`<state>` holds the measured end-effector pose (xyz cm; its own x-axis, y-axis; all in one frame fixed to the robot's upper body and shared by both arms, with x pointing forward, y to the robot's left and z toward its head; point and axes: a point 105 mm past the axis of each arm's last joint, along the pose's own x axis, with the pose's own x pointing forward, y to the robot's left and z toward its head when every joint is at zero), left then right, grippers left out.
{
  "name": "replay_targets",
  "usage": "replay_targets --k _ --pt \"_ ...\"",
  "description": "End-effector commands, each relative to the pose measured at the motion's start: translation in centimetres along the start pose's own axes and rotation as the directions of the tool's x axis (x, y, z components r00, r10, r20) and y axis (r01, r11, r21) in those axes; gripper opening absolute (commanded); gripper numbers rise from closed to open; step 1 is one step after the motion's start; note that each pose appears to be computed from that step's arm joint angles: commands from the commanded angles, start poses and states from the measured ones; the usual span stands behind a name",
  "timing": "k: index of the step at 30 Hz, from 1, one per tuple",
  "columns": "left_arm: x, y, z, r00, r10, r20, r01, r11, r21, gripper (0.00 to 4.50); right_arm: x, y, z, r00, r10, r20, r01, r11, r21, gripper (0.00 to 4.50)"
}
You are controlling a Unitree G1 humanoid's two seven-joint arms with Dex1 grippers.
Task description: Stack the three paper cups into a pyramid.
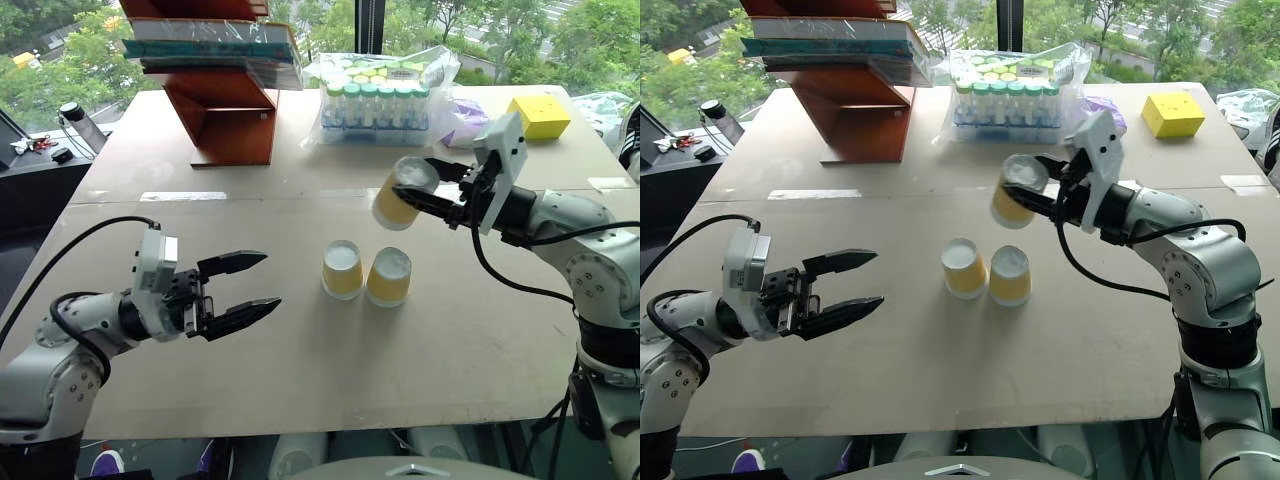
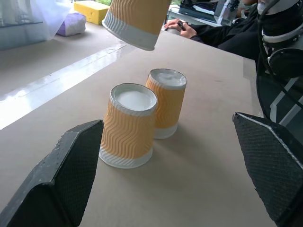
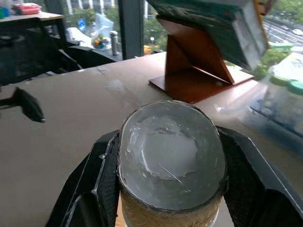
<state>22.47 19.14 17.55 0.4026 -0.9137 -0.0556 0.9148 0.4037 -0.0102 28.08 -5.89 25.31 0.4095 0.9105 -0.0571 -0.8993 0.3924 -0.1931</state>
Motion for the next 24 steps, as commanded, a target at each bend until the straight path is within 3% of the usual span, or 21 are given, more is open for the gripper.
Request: replay_targets --k 1,9,21,22,24 --pt "0.4 -0.5 0.8 1.0 -0.028 0.002 0.028 0.999 0.027 4.5 0.3 1.5 0.6 0.996 0.081 -0.048 -0.082 0.997 -0.007 2.1" --pt "1.1 -1.1 1.2 1.0 -0.025 0.004 0.024 0.999 0.027 4.5 1.1 2.1 -0.5 0.978 0.137 -0.156 -0.14 0.99 -0.006 2.1" --pt "0.9 -1.2 1.1 1.0 -0.007 0.005 0.007 1.0 0.019 4.5 1.5 1.7 -1.8 0.972 0.14 -0.188 -0.139 0.99 0.02 2.1" --pt "0.8 -1.1 1.1 1.0 -0.005 0.006 0.005 1.0 0.019 4.5 1.5 1.7 -1.9 0.97 0.145 -0.193 -0.144 0.989 0.022 3.12" --pt "0.7 -1.1 1.1 1.0 -0.004 0.007 0.003 1.0 0.021 4.5 1.4 1.7 -2.0 0.968 0.149 -0.201 -0.148 0.989 0.021 3.91"
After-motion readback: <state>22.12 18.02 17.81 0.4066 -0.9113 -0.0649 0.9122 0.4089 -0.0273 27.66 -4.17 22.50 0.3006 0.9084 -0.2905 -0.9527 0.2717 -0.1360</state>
